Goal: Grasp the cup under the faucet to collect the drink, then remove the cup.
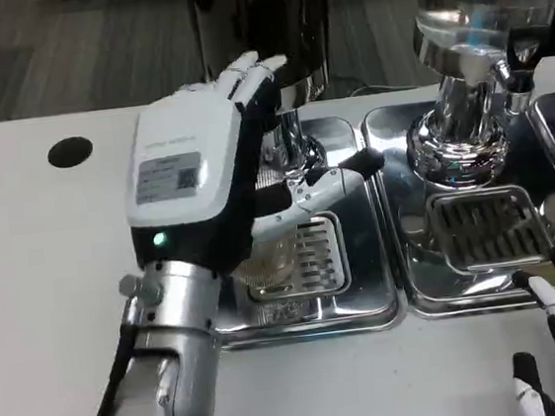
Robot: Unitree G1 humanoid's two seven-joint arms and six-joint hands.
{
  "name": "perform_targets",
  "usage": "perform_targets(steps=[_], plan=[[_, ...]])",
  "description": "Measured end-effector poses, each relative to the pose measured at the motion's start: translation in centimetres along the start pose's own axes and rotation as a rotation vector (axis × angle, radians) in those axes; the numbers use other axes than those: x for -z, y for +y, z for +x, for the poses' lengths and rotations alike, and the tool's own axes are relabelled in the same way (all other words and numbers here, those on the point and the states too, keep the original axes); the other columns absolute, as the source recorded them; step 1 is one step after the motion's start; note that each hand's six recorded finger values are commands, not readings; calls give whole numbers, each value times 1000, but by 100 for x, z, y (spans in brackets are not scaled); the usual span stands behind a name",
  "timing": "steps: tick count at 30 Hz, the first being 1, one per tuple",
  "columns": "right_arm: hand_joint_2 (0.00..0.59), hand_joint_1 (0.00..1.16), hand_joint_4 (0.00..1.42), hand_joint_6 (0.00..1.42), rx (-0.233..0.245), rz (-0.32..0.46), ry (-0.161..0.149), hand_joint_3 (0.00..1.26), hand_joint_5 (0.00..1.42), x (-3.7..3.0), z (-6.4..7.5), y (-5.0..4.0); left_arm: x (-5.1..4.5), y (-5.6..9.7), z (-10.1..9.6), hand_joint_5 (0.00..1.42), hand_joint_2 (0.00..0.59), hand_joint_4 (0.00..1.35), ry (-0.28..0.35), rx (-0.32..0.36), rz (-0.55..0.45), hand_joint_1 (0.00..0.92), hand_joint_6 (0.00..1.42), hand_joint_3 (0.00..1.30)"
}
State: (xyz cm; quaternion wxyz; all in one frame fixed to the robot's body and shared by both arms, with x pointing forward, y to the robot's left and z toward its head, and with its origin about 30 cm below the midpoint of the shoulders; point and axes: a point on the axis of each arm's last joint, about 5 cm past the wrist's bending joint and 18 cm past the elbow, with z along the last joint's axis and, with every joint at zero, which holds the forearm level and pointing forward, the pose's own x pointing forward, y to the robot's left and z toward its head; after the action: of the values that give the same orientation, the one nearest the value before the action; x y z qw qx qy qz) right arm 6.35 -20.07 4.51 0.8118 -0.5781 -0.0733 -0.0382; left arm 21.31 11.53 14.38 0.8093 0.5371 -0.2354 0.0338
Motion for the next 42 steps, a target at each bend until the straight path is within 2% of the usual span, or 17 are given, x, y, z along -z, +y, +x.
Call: perform_targets(steps=[7,14,16,19,42], plan=[[496,246,0,0,0,19,-10,147,0,-53,16,36,48,18,-72,517,54,411,-7,-31,0,0,415,461],[496,245,0,0,1,21,-10,144,0,-59,21,39,51,17,-77,518,53,411,-9,-36,3,0,416,464],[496,245,0,0,1,21,-10,144,0,-60,21,41,52,12,-80,522,53,411,-10,-38,5,0,487,464],[496,245,0,0,1,21,-9,144,0,-60,21,41,54,2,-84,525,53,411,-11,-41,9,0,502,464],[496,245,0,0,3,16,-8,144,0,-57,27,38,39,-122,-195,485,68,331,-16,-75,126,0,469,385]])
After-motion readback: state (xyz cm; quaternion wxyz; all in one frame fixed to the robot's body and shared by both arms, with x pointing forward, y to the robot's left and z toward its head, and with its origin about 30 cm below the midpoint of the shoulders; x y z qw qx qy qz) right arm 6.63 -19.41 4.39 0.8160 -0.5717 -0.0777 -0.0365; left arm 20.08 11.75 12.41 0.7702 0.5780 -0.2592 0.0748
